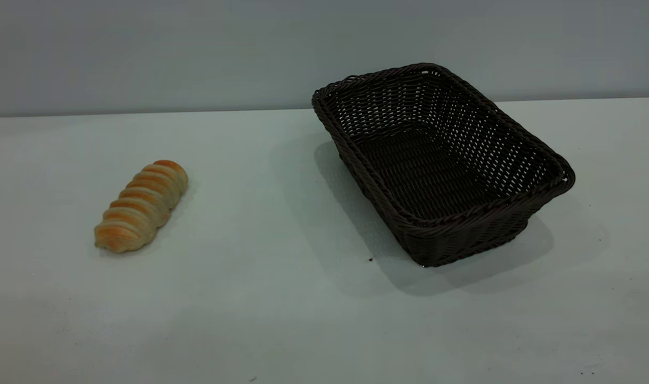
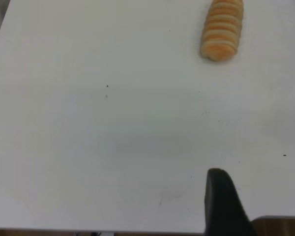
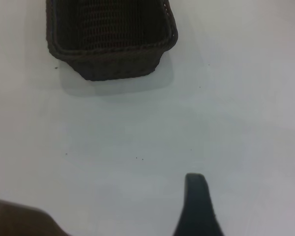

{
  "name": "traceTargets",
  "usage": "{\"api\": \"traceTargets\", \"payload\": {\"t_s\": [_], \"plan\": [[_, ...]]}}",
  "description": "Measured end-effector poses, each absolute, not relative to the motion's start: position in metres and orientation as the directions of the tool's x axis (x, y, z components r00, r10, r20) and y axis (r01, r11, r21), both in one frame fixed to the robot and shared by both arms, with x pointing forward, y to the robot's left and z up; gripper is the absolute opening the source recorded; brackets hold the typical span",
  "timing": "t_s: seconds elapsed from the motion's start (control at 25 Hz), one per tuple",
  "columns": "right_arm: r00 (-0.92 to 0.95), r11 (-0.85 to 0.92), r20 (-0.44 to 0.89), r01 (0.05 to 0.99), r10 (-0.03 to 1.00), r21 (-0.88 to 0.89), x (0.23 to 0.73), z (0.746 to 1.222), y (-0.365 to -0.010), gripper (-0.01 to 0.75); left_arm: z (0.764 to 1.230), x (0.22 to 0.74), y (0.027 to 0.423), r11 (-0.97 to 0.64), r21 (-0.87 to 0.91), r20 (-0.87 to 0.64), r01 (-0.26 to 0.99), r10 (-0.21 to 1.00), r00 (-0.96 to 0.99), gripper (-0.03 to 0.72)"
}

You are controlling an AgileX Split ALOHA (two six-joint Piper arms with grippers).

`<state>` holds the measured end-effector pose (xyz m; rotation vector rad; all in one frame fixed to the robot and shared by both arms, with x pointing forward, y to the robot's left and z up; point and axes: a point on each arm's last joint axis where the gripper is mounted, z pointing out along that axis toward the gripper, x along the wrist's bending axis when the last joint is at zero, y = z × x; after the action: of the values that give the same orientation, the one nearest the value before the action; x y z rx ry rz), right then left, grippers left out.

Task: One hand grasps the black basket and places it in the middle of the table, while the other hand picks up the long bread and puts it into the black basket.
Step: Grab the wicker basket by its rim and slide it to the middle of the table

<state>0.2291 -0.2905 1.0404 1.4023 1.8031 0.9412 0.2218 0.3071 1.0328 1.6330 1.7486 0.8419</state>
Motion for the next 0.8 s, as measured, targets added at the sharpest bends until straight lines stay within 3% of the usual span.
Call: {"api": "traceTargets", "payload": {"t_s": [0.6,0.8], "plan": [[-0.209,0.166,-0.068,0.501,0.976,0.849,0.229,1.04,-0.29,0.566,1.033,0.222,0.307,0.033,0.786,0.007,0.617,0.998,-0.062,0.408],[-0.231,0.172,-0.065,0.48,0.971,0.86,0.229,1.043,-0.288,0.566,1.049,0.225,0.304,0.035,0.861,-0.024,0.507,0.999,-0.027,0.408]]}}
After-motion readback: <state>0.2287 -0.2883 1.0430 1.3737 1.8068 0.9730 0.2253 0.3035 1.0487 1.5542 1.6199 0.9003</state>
